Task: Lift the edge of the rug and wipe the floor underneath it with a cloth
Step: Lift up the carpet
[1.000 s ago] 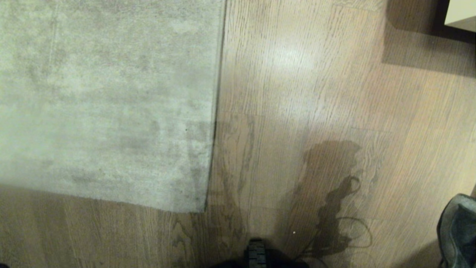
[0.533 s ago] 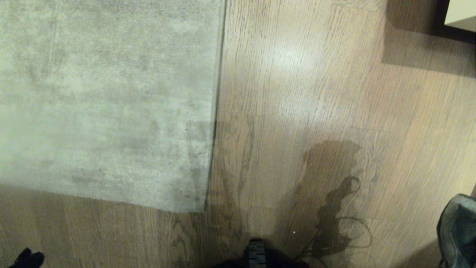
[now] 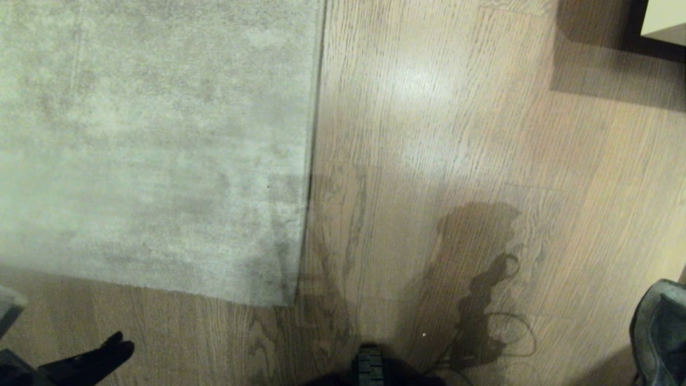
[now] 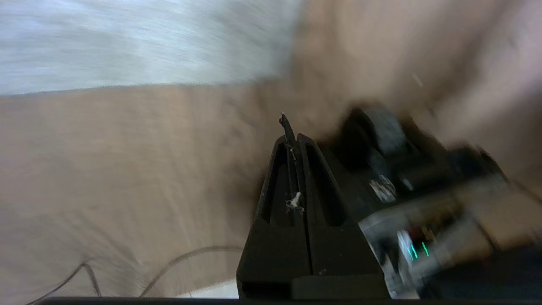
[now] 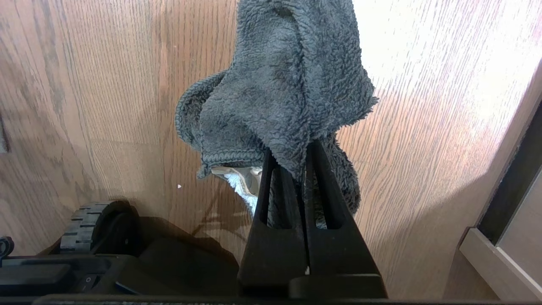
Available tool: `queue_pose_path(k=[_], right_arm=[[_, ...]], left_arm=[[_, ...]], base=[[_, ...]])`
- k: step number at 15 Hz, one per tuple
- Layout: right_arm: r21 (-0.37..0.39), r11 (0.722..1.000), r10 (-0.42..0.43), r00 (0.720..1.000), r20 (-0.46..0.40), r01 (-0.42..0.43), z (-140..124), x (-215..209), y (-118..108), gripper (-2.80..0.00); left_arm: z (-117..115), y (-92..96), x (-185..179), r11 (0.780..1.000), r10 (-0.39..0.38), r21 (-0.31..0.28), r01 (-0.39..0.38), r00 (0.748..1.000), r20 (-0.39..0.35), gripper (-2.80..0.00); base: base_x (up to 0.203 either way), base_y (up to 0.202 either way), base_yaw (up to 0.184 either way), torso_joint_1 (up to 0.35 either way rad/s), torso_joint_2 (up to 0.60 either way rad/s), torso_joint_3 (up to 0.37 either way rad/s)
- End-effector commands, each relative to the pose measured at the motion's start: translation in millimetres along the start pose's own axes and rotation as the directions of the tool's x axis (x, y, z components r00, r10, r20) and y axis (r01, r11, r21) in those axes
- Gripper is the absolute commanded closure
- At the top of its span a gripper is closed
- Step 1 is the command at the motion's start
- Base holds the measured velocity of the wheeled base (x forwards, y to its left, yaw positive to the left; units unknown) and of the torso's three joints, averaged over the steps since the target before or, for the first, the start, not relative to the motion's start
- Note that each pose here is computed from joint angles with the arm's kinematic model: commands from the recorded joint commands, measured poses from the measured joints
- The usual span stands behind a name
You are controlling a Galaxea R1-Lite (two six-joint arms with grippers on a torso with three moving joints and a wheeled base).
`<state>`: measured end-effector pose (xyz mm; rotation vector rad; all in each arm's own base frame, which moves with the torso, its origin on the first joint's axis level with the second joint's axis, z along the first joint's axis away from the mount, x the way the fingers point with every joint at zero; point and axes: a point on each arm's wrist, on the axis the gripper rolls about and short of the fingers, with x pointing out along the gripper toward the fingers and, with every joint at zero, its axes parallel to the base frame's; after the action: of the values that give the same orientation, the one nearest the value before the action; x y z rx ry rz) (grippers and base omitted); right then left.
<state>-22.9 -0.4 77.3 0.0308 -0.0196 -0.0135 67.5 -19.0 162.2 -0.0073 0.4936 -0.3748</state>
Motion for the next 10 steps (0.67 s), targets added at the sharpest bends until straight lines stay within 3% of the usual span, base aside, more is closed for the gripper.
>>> queue_pose_path(k=[1,5,8,10], right_arm=[[0.000,1.000,0.000,1.000,-0.001,0.000,0.1,0.1,0.0,0.00],[0.000,1.000,0.000,1.000,-0.001,0.000,0.1,0.1,0.0,0.00],[0.000,1.000,0.000,1.000,-0.001,0.000,0.1,0.1,0.0,0.00],[0.000,1.000,0.000,1.000,-0.001,0.000,0.1,0.1,0.0,0.00]], left_arm=[[2.1,-3.8,22.7,0.997,-0.066,0.017,0.069,0.989,-0.130,0.00],[2.7,-9.7,44.5,0.994,-0.088,0.047,0.101,0.971,-0.224,0.00],[8.4,-14.3,68.3,0.992,-0.091,0.068,0.109,0.969,-0.231,0.00],[9.6,-14.6,80.2,0.995,-0.057,0.069,0.075,0.971,-0.234,0.00]], base=[[0.000,0.000,0.000,0.000,0.00,0.000],[0.000,0.000,0.000,0.000,0.00,0.000],[0.000,0.000,0.000,0.000,0.00,0.000],[0.000,0.000,0.000,0.000,0.00,0.000]])
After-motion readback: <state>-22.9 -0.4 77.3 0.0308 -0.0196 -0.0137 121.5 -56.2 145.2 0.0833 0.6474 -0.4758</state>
